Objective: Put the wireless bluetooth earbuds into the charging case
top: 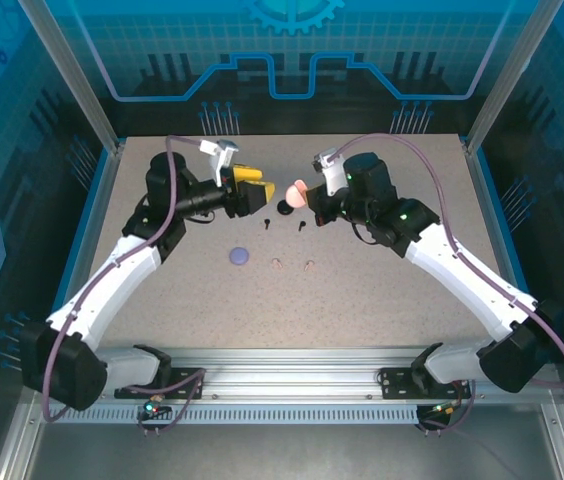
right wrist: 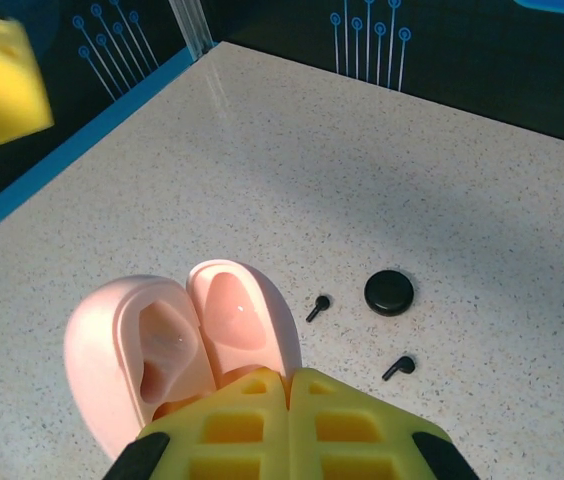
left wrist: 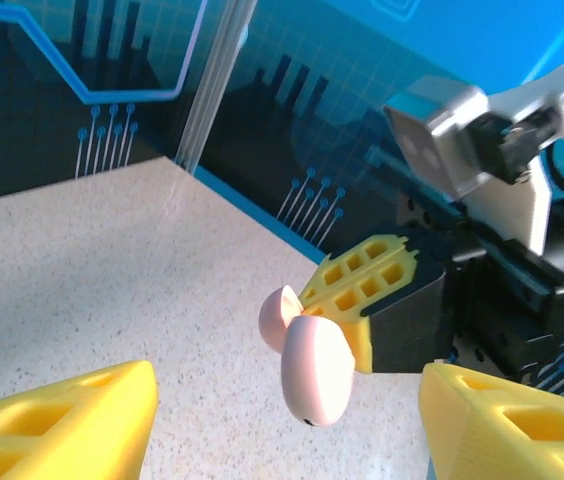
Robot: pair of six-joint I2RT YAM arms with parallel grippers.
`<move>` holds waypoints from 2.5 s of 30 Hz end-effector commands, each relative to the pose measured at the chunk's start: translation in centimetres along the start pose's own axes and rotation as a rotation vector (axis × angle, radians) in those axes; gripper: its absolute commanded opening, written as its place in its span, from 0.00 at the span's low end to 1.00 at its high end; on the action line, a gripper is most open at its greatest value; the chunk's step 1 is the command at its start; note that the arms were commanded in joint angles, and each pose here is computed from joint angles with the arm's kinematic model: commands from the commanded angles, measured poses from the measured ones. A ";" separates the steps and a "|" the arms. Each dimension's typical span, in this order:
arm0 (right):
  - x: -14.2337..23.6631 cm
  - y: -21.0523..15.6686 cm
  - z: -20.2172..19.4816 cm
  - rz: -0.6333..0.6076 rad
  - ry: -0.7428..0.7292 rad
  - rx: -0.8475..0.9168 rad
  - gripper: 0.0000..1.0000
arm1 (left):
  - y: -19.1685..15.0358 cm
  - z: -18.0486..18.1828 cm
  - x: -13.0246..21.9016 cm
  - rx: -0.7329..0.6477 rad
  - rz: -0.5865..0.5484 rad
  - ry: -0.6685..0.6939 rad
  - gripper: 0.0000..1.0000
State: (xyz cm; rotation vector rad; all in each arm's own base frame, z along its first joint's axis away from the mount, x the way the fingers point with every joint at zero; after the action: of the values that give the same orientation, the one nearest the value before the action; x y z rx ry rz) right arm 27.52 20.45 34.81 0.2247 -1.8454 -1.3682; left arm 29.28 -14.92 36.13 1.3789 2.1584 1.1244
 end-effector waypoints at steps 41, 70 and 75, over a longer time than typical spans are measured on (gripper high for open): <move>-2.9 1.2 1.7 0.052 0.140 0.160 0.00 | -2.2 3.4 -3.6 0.069 0.434 -0.149 0.59; -1.4 2.3 1.3 0.021 0.082 0.104 0.40 | -2.4 3.6 -3.8 0.080 0.416 -0.135 0.08; 1.9 1.6 1.0 -0.047 0.037 0.020 0.48 | -2.1 3.9 -2.9 0.072 0.314 -0.088 0.06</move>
State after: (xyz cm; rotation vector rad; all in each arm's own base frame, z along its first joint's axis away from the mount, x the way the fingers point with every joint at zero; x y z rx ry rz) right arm 27.98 22.16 34.85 0.2604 -1.8506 -1.2455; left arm 32.01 -16.85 30.25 1.9398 1.9460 1.0528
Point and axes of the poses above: each hand's point on the last joint's axis, 136 mm out from that joint toward the fingers, its own x axis back along the fingers, its own z axis along the line the jaws close on, y = z × x, the point moved 9 cm from there along x, back along the fingers, and after that the axes turned 15 degrees about x, right-handed, at the moved point
